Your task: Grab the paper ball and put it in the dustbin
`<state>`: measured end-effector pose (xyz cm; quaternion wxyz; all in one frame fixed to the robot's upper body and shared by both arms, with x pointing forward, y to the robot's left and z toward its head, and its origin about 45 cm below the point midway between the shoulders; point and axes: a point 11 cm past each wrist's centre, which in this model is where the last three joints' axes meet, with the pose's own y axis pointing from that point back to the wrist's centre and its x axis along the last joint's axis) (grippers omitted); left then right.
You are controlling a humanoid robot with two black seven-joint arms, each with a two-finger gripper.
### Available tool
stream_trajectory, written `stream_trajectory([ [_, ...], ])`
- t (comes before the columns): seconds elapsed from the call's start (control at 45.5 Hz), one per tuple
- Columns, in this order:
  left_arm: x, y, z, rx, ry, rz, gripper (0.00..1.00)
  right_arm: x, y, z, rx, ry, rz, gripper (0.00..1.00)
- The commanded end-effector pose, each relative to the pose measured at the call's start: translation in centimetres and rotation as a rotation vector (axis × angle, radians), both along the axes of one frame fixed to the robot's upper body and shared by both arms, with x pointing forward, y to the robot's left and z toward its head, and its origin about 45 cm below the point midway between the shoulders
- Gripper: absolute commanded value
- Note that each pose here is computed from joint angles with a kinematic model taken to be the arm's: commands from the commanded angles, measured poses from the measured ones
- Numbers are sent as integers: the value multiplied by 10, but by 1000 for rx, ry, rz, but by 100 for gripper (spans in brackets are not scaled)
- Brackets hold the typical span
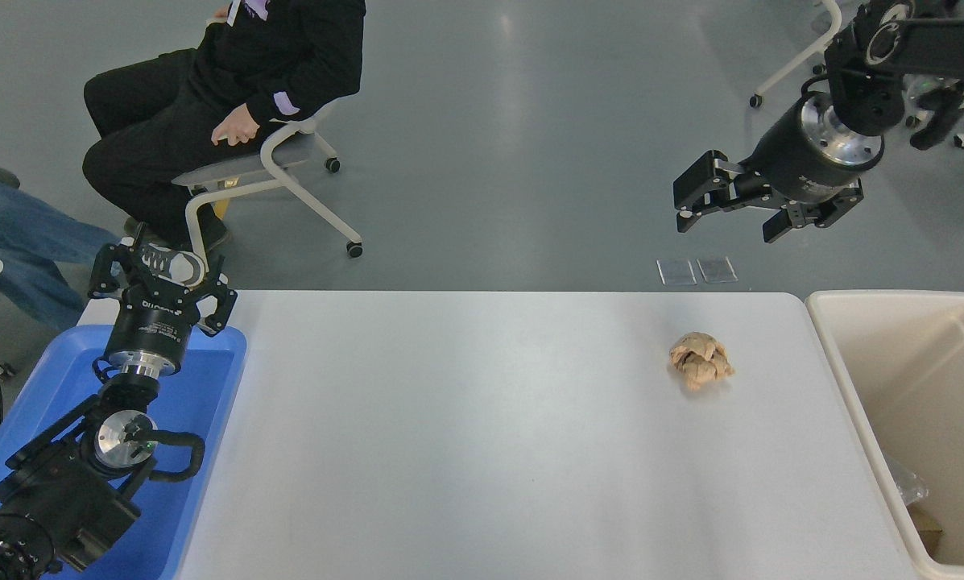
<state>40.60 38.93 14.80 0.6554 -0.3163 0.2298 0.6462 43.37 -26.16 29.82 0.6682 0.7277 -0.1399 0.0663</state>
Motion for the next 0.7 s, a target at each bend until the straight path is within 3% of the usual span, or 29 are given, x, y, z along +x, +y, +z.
stream_trajectory([
  [0.0, 0, 0, 0, 0, 1, 1, 99, -8, -12, -100, -35, -88, -74, 100],
  [0.264, 0, 0, 0, 0, 0, 0, 99, -12, -17, -164, -89, -132, -76, 100],
  [0.681, 0, 0, 0, 0, 0, 0, 99, -6, -29, -214, -174, -320, -83, 100],
])
